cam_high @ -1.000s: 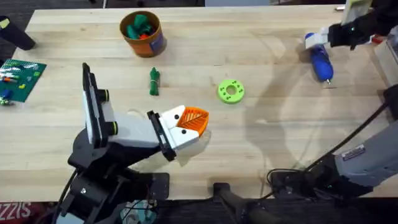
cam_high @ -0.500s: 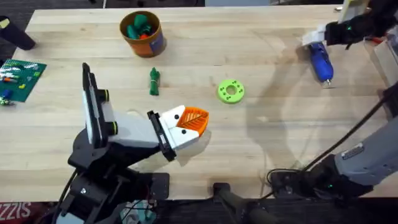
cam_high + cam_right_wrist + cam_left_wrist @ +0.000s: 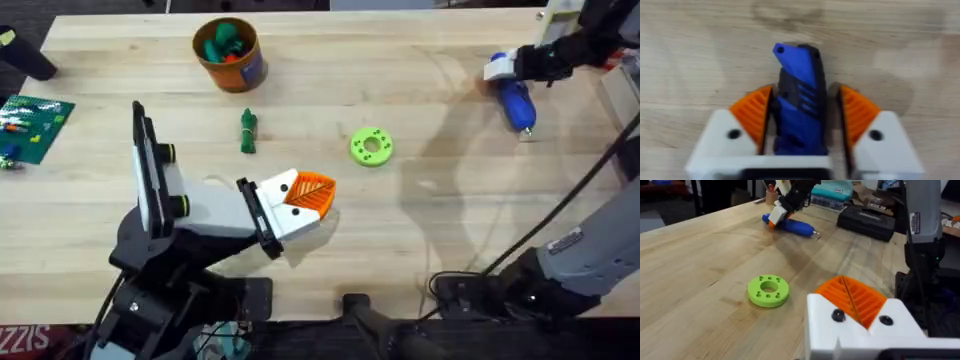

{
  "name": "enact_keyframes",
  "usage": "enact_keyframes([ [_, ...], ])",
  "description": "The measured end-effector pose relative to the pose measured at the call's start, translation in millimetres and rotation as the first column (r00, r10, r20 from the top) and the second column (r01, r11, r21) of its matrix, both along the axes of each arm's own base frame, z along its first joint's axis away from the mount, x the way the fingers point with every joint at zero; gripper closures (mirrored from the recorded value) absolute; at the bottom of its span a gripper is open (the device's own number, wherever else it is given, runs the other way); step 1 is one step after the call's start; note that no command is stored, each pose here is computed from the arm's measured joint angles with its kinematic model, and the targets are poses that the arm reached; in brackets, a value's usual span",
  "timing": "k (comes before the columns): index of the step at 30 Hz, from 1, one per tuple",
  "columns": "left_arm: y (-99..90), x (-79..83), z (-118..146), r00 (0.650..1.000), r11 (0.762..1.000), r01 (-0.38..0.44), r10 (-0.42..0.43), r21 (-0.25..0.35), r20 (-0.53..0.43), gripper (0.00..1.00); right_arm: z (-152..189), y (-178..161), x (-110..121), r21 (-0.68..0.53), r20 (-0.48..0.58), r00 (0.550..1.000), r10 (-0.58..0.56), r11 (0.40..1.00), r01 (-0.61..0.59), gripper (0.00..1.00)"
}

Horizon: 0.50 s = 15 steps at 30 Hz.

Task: Pick up the gripper from the table and insert it into the empty holder that is missing its gripper. Then pick up a screw, insert it into the mounting hole, and use the screwdriver to tighten it. Finally, clean up the table by picking up the vegetable and placing it into the bucket.

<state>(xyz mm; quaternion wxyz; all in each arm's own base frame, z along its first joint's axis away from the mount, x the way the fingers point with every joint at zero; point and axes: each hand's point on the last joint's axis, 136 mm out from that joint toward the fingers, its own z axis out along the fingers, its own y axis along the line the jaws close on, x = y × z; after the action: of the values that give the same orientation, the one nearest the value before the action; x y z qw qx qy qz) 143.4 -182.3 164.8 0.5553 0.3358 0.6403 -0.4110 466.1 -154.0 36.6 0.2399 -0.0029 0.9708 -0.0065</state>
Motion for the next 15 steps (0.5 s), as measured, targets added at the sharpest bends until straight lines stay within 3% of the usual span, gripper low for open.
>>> enact_keyframes([
  [5, 0.0, 0.0, 0.0, 1.000, 1.000, 0.000, 0.000, 0.000, 0.000, 0.988, 0.9, -0.7, 1.4, -0.004, 0.001, 1.000, -0.001, 1.000, 0.001, 0.813],
  [7, 0.0, 0.0, 0.0, 1.000, 1.000, 0.000, 0.000, 0.000, 0.000, 0.988, 1.8, -0.9, 1.9, -0.004, 0.002, 1.000, -0.002, 1.000, 0.002, 0.956],
  [15, 0.0, 0.0, 0.0, 1.000, 1.000, 0.000, 0.000, 0.000, 0.000, 0.988, 2.5, 0.4, -0.1, 0.003, -0.011, 1.000, -0.003, 1.000, 0.003, 0.970],
])
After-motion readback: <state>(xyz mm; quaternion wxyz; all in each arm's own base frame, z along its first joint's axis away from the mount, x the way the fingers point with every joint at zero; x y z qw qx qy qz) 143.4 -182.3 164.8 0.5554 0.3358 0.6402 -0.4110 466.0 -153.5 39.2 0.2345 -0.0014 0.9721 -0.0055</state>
